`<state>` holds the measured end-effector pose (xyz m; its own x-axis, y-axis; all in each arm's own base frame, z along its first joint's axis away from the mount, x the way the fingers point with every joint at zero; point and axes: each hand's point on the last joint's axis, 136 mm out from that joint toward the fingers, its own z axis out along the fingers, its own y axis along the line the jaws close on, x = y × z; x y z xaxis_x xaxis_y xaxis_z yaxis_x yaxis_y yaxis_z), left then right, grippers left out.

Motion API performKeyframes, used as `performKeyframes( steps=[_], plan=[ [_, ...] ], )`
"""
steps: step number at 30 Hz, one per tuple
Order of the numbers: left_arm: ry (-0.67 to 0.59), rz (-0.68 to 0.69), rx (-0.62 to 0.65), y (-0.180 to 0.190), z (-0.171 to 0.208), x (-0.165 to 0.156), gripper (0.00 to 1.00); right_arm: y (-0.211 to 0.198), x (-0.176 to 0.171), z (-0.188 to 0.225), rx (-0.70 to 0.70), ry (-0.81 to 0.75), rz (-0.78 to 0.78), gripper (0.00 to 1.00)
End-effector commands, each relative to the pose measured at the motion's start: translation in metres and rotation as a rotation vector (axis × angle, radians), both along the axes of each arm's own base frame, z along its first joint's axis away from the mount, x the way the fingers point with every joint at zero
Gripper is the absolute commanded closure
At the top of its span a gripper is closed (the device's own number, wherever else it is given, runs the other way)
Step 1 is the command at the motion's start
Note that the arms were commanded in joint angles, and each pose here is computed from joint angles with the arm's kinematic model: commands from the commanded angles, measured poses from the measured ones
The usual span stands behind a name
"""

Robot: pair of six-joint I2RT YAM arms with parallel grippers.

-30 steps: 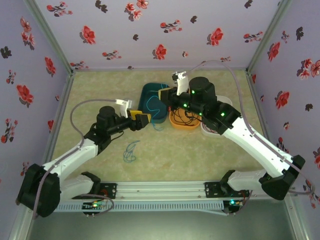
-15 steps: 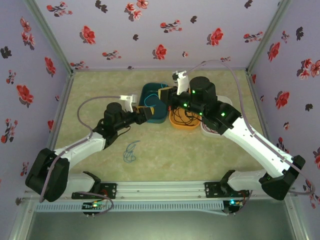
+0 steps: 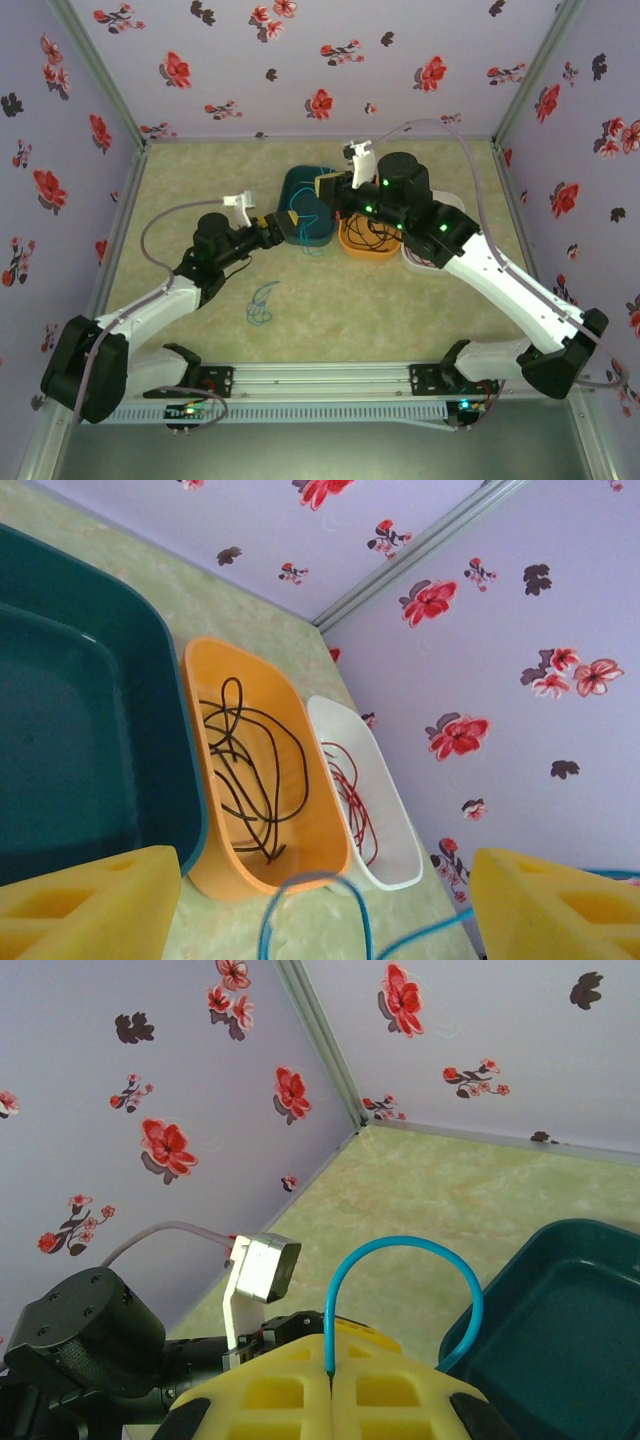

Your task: Untangle the cables

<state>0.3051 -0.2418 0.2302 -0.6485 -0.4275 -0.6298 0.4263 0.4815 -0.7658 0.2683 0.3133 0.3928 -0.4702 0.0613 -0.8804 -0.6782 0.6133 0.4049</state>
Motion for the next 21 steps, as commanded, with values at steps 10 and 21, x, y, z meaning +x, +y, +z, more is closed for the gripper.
performKeyframes(
  steps=[10,21],
  plan=[
    [0.1,0.221,0.04,0.049,-0.025,0.013,0.45,0.01,-0.003,0.017,0.045,-0.055,0.062,1.0],
    [-0.19,-0.038,0.091,0.051,-0.021,-0.018,0.4,0.021,-0.017,0.04,0.097,-0.078,0.169,1.0]
  ],
)
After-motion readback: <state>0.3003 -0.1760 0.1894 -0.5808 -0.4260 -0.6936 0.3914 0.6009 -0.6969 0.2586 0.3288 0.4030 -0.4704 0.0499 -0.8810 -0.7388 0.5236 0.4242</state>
